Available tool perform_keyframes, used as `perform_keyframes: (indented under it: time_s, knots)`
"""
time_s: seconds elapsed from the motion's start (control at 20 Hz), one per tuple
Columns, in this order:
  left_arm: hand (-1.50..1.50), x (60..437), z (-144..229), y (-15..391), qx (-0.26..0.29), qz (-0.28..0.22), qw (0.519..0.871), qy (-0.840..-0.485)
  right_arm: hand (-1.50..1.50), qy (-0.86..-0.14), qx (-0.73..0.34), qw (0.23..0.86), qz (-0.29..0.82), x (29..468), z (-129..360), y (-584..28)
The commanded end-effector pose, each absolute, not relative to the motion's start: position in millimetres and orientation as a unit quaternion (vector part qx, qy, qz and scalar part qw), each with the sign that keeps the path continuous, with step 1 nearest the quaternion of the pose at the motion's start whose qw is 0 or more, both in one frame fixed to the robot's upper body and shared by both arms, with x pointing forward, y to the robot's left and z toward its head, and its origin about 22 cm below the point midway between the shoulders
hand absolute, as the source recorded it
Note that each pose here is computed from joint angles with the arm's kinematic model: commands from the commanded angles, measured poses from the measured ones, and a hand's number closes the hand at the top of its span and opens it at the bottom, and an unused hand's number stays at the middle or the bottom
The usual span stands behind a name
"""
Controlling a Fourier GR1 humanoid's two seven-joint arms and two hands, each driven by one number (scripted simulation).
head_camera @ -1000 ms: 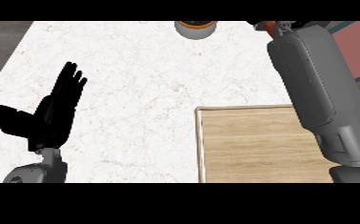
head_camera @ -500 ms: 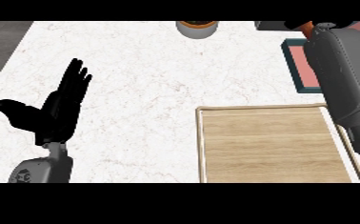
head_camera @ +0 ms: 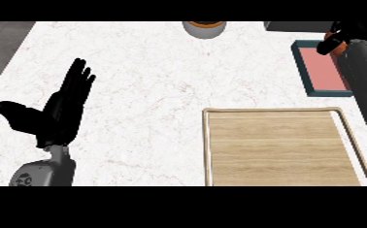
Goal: Pick the sweet potato from the tray and place it in the cardboard box
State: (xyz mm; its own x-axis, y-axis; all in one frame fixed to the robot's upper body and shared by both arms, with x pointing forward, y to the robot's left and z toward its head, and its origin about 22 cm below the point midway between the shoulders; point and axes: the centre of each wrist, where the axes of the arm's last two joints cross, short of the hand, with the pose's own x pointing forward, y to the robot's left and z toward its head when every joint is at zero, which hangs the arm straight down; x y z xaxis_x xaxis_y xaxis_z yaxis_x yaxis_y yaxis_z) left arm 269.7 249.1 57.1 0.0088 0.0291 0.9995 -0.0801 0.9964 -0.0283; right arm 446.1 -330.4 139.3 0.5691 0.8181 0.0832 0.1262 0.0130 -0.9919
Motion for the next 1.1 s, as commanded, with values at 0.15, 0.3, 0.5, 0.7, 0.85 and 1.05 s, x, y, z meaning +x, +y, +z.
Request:
perform_keyframes:
  time_s: [0.15,0.3,0.5,0.7,0.85,1.05]
  knots:
    - [0.0,273,69,241,0.017,0.032,0.7,-0.713,-1.5,-0.334,-0.584,0.678,0.295,426,92,-367]
    - [0.0,276,63,260,0.017,0.032,0.711,-0.703,-1.5,-0.4,-0.6,0.646,0.25,425,96,-369]
    - [0.0,279,70,248,0.008,0.035,0.704,-0.709,-1.5,-0.524,-0.637,0.541,0.164,438,146,-366]
    - [0.0,266,51,256,0.017,0.037,0.716,-0.697,-1.5,-0.596,-0.599,0.528,0.081,438,152,-366]
    - [0.0,264,69,254,0.019,0.041,0.713,-0.7,-1.5,-0.621,-0.548,0.56,0.022,435,153,-376]
    - [0.0,260,55,246,0.022,0.044,0.714,-0.699,-1.5,-0.665,-0.469,0.573,-0.096,431,160,-386]
